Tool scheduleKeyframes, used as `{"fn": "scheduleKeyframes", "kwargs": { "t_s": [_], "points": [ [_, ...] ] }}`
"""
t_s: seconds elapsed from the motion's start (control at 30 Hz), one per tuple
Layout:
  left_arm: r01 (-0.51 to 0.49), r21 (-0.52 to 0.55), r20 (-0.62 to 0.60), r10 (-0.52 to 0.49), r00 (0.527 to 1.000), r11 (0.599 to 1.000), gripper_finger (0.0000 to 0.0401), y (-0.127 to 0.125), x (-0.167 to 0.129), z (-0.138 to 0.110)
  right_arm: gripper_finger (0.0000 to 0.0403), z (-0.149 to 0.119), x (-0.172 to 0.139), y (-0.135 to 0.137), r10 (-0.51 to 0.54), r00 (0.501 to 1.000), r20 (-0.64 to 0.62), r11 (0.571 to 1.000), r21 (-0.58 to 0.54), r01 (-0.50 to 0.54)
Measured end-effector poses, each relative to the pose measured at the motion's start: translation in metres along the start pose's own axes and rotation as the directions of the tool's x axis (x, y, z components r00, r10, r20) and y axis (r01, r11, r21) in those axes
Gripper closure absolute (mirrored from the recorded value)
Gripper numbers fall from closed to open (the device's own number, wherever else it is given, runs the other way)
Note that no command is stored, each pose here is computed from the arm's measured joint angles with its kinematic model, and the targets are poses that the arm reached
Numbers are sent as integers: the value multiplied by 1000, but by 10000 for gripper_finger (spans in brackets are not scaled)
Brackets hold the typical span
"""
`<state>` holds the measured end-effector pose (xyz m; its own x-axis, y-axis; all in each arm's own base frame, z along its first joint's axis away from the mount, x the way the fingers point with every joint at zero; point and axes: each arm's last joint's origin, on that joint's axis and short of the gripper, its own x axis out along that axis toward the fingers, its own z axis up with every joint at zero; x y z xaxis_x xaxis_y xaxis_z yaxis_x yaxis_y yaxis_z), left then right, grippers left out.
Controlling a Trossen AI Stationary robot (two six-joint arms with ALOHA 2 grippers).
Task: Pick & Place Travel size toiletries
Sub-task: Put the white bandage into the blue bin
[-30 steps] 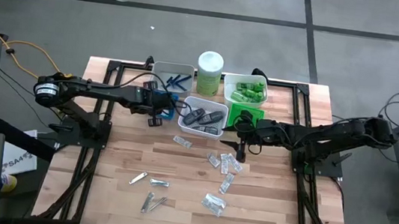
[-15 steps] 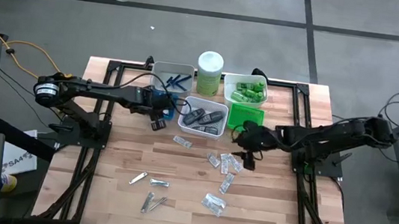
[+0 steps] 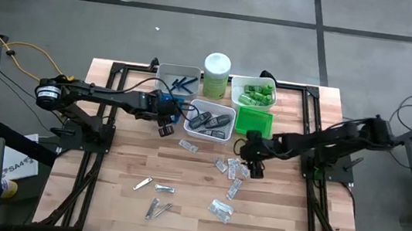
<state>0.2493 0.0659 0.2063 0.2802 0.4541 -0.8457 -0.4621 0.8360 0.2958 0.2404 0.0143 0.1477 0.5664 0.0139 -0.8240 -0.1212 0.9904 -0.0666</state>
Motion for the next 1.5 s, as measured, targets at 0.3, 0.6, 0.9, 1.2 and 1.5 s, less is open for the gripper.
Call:
{"fn": "scheduleKeyframes", "kwargs": {
  "t_s": [0.3, 0.6, 0.9, 1.2, 1.5],
  "points": [
    [1, 2, 0, -1, 1000, 1000, 277, 0, 0, 0, 207, -4, 31, 1, 3, 999, -33, 1000, -22, -3],
    [14, 2, -1, -14, 1000, 1000, 277, 0, 0, 0, 285, -5, 34, 2, 60, 997, -38, 998, -14, -61],
    [38, -27, -5, -38, 999, 999, 277, -1, 0, 0, 394, -6, 34, 3, 61, 997, -46, 998, -19, -62],
    [65, -60, -11, -65, 998, 996, 277, -2, 0, -1, 400, -6, 27, 2, 49, 998, -48, 999, -21, -50],
    [64, -88, -5, -65, 998, 994, 277, -2, 0, 0, 401, -3, 9, -6, -19, 1000, -24, 998, -59, 17]
  ]
}}
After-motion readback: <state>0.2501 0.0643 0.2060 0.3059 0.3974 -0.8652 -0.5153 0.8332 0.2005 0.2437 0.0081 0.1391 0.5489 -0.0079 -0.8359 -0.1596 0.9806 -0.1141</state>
